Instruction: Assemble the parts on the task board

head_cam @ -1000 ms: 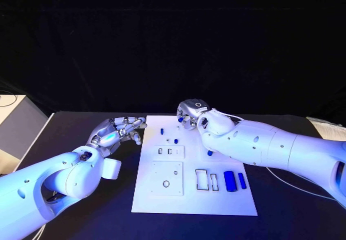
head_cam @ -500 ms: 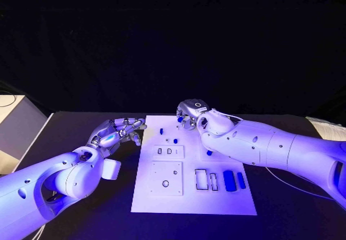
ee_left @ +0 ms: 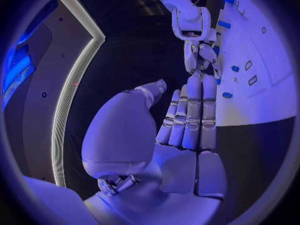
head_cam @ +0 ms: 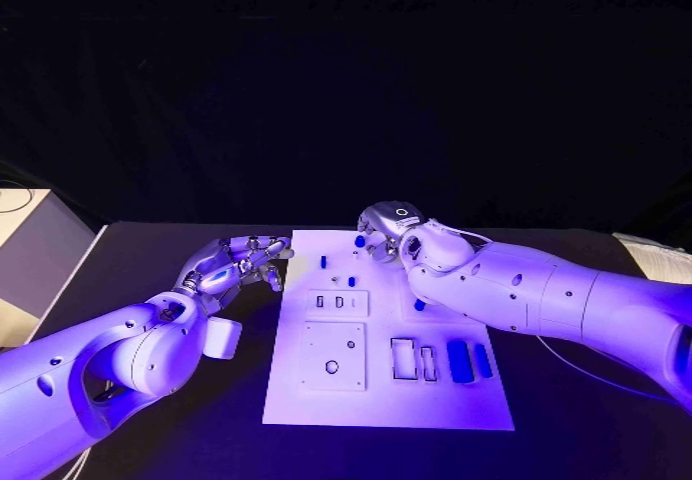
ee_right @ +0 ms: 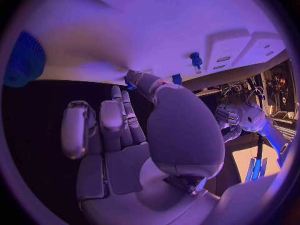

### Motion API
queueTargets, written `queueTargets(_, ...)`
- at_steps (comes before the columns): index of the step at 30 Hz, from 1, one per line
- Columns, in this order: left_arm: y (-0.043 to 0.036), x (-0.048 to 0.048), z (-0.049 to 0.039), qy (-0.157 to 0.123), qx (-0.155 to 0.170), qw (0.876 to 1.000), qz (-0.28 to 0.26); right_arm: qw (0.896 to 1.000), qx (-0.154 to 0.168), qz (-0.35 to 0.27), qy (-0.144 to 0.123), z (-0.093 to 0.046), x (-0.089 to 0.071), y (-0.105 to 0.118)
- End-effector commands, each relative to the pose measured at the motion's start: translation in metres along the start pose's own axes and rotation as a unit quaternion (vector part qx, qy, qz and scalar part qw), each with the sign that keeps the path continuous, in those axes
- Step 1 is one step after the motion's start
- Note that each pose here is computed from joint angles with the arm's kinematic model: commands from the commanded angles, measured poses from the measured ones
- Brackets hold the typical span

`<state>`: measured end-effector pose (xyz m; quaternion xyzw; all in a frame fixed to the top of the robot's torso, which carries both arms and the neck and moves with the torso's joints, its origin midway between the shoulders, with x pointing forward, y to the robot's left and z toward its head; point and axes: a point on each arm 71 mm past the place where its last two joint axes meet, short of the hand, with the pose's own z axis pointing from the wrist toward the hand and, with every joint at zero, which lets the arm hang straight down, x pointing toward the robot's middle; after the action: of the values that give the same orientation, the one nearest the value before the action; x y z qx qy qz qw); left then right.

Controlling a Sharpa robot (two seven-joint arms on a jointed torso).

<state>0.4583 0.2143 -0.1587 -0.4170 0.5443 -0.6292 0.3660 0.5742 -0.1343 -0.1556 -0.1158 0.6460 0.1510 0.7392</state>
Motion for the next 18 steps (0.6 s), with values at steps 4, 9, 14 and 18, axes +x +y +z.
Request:
queueTargets(4, -0.0006, 0.0008, 0.0, 0.01, 0.002, 1.0, 0.0, 1.0, 0.0, 0.011, -0.012, -0.013, -0.005, -0.01)
queueTargets(9, -0.0007, -0.0006, -0.0006, 0.009, 0.002, 1.0, 0.0, 0.998, 0.013, 0.05, -0.048, -0.026, -0.019, -0.027)
queueTargets(14, -0.0007, -0.0017, -0.001, 0.008, 0.003, 1.0, 0.001, 0.992, 0.044, 0.101, -0.062, -0.037, -0.029, -0.05)
queueTargets(18, 0.0002, -0.0038, -0.0008, 0.006, 0.003, 1.0, 0.001, 0.987, 0.069, 0.14, -0.049, -0.047, -0.032, -0.07)
